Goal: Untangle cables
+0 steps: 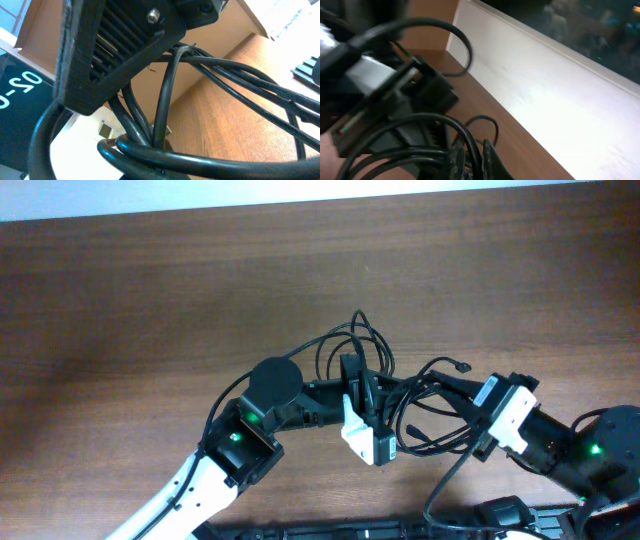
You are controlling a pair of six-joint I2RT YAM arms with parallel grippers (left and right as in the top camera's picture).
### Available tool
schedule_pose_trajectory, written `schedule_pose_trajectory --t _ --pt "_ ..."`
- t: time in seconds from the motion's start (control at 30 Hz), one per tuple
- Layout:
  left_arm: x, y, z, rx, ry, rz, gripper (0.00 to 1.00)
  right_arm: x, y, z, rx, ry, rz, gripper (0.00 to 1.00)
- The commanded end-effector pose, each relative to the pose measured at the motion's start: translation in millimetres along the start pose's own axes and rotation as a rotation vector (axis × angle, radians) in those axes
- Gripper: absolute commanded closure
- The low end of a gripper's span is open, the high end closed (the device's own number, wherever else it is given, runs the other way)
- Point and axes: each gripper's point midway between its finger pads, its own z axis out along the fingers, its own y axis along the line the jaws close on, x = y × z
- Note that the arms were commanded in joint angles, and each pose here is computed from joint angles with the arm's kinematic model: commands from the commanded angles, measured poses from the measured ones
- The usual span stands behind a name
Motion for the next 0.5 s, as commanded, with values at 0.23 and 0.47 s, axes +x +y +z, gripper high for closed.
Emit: schedule_pose_trajectory --t 0.23,0.47 --pt "30.6 -76.1 -9.9 0.249 0.123 -0.196 1.00 28.9 -121.0 -57.7 0.763 0.234 0.041 0.96" --pt "39.6 -82.6 -49.2 0.224 0.345 -0.227 1.00 32.1 -126.4 -64.3 0.819 0.230 0.101 0.96"
